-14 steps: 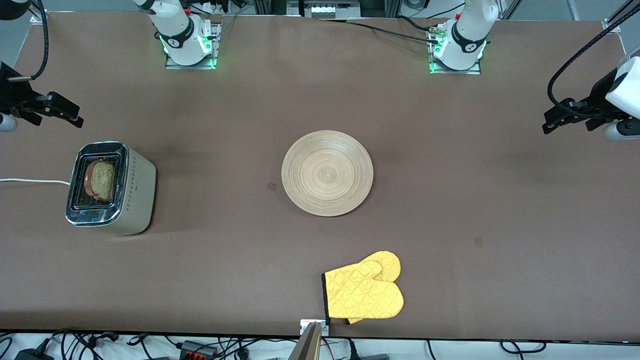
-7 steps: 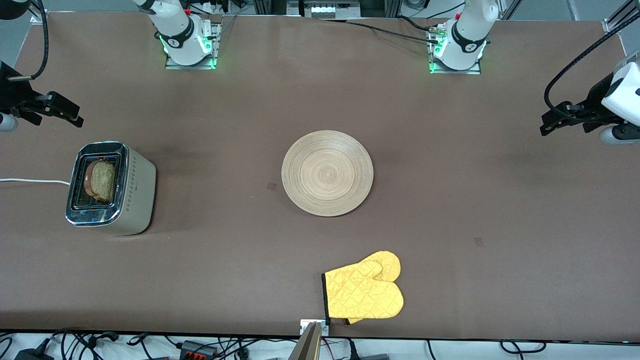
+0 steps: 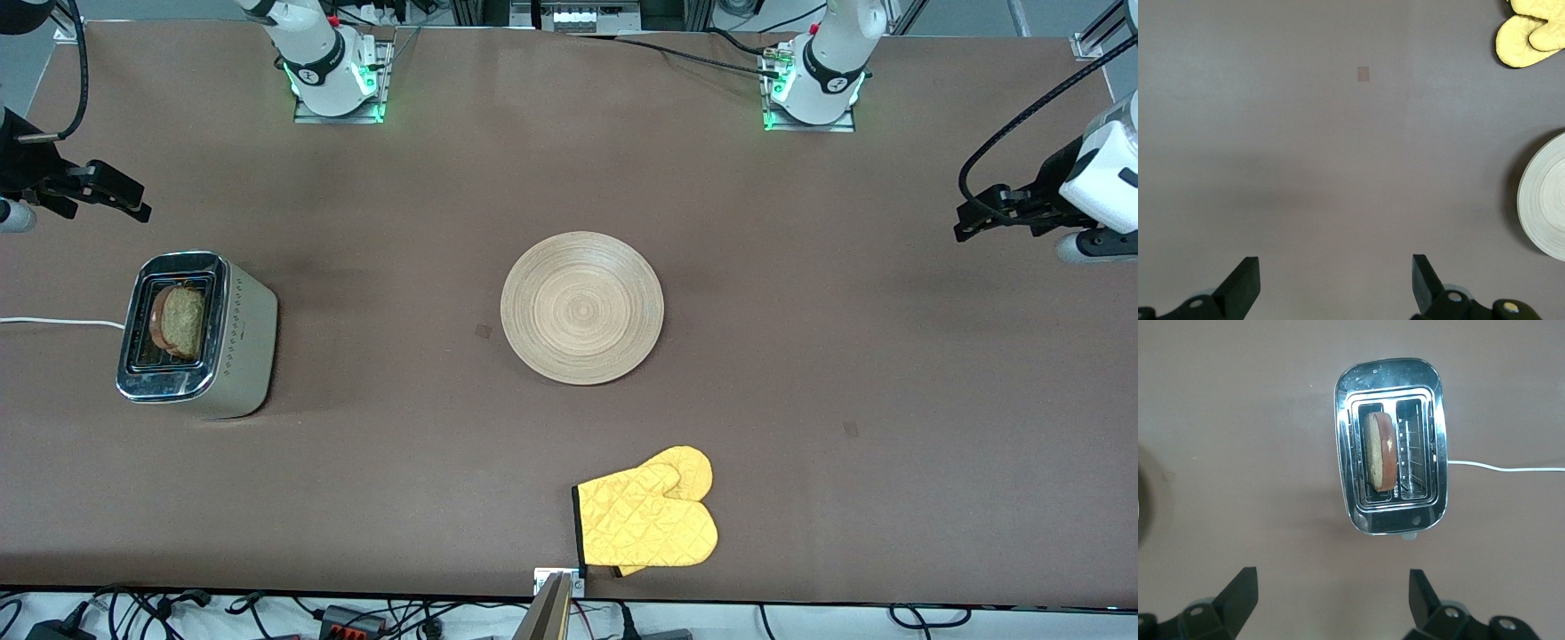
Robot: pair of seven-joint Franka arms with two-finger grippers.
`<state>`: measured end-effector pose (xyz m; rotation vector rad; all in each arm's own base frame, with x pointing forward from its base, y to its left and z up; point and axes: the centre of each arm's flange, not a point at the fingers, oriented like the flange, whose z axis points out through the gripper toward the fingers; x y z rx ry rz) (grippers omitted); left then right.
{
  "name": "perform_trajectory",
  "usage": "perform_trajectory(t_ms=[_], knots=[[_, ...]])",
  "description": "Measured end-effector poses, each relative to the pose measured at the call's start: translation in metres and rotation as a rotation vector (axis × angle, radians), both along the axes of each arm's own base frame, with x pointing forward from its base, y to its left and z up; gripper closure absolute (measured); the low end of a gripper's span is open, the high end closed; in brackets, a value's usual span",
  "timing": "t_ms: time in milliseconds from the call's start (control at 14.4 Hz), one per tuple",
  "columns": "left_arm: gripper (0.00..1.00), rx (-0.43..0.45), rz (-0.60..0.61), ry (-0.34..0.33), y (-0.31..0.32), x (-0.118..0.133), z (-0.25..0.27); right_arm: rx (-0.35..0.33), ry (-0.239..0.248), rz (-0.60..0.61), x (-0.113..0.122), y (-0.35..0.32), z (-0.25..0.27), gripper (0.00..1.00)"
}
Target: Move plate and put bread in toaster
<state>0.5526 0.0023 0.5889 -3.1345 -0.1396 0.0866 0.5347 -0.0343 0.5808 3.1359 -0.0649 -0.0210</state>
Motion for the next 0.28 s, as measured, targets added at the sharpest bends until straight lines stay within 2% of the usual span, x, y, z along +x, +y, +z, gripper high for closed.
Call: perform_trajectory(t_ms=[277], knots=[[0.0, 0.0, 0.002, 0.001, 0.0013, -0.0006, 0.0033, 0.0, 0.001, 0.001, 0.0, 0.0006, -0.0001, 0.0]])
